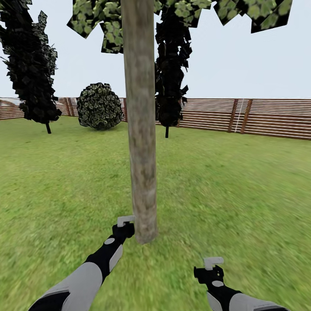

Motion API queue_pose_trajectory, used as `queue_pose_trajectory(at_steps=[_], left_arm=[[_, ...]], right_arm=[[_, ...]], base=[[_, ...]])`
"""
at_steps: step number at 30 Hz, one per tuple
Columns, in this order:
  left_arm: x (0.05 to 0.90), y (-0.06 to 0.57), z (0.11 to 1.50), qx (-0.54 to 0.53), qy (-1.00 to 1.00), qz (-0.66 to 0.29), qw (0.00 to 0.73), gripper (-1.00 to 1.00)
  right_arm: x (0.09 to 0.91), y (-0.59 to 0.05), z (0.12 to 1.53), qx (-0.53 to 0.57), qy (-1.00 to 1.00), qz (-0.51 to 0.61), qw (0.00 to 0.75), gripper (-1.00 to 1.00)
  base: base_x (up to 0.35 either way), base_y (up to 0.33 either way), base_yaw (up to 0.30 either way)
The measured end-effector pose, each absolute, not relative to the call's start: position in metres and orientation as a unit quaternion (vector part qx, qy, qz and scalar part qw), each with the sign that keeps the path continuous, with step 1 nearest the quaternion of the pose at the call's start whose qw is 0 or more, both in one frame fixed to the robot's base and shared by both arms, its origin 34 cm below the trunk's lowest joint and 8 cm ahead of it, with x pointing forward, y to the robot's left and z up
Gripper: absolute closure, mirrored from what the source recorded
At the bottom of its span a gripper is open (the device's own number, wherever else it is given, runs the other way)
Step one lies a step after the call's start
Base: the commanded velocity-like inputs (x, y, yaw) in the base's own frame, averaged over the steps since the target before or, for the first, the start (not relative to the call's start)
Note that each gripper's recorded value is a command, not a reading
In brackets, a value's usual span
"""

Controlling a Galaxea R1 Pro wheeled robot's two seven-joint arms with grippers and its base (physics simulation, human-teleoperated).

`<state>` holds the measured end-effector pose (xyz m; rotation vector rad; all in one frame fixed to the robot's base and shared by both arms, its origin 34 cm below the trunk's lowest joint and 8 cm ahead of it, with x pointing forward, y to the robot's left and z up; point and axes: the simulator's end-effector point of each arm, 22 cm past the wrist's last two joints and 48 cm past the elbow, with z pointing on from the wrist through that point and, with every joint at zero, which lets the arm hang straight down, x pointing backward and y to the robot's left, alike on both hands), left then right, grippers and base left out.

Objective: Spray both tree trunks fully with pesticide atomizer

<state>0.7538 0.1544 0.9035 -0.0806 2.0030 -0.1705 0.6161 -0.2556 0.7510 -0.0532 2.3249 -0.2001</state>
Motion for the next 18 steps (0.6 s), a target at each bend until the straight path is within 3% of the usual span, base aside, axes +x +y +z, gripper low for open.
queue_pose_trajectory(at_steps=[18], left_arm=[[0.7538, 0.1509, 0.9040, -0.027, 0.841, -0.071, 0.536, 1.00]], right_arm=[[0.6161, -0.2556, 0.7509, -0.021, 0.916, -0.079, 0.393, -1.00]], base=[[0.156, 0.002, 0.000]])
